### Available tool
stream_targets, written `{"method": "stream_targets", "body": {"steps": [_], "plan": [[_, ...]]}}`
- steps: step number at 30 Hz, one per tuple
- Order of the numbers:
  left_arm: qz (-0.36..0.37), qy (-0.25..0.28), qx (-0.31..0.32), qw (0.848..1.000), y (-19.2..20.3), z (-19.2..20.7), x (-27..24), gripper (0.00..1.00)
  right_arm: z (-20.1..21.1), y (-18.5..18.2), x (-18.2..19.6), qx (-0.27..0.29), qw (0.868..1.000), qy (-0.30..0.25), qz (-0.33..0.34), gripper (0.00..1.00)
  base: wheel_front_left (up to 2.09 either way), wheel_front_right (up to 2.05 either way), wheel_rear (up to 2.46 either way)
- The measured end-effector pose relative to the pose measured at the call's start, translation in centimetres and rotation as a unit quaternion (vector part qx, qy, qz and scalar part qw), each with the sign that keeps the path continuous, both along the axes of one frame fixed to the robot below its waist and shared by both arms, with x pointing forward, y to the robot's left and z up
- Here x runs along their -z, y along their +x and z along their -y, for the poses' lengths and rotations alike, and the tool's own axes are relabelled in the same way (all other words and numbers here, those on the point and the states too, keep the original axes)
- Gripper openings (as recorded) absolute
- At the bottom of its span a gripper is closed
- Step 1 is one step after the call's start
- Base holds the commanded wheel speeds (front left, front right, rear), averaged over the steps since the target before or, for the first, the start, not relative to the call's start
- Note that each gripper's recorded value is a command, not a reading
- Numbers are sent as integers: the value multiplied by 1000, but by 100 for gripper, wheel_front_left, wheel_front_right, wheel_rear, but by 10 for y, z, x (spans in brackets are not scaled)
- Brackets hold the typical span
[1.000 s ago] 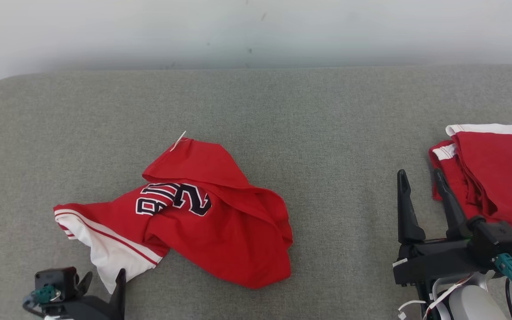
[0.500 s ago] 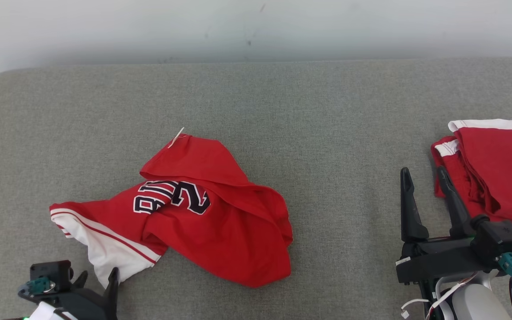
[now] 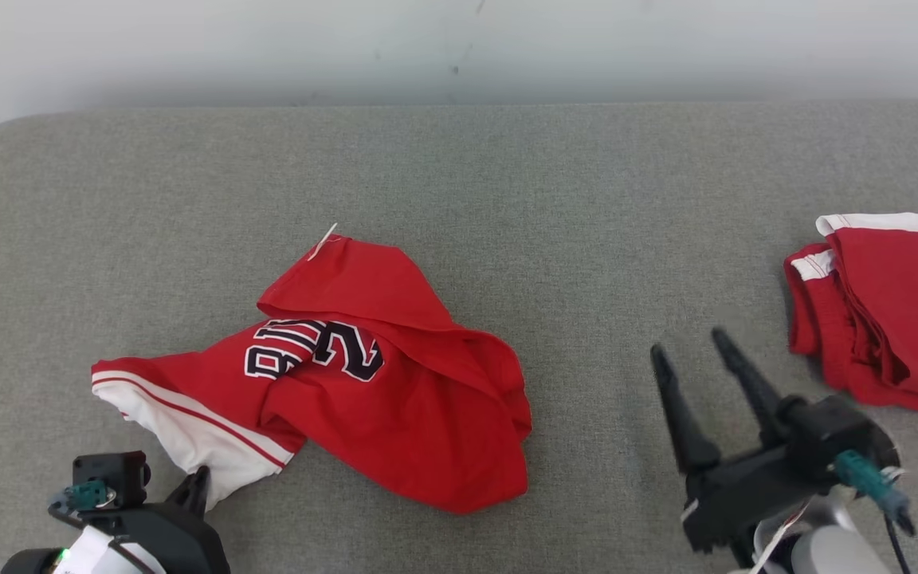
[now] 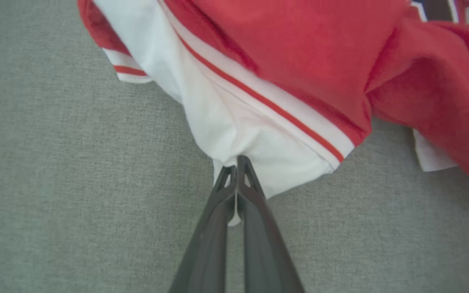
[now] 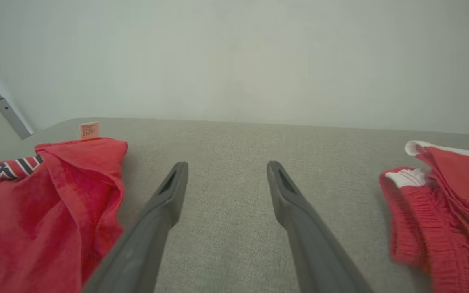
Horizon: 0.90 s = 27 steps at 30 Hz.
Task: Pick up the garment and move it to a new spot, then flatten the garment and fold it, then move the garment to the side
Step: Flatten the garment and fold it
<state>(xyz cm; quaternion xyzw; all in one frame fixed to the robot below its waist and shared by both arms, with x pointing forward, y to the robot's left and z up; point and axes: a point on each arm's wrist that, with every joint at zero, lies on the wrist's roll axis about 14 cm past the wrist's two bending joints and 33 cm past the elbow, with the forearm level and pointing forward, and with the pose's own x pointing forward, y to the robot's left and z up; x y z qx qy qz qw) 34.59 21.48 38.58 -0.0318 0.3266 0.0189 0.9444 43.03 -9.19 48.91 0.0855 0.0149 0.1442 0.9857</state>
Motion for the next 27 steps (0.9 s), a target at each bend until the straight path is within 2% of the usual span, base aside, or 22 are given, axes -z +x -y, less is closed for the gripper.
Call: {"method": "stream_targets", "body": {"steps": [4, 8, 20, 27], "plan": [[8, 1, -3, 1000, 2, -2, -4, 0, -22, -30, 38, -81, 992, -47, -80, 100, 0, 0, 0], [14, 1, -4, 1000, 2, -3, -7, 0, -42, -49, 48, -126, 983, -62, -116, 100, 0, 0, 0], [14, -4, -2, 1000, 3, 3, -4, 0, -102, -74, 63, -227, 953, -77, -184, 100, 0, 0, 0], [13, -3, -7, 1000, 2, 0, -3, 0, -108, -75, 73, -240, 943, -91, -212, 100, 0, 0, 0]]}}
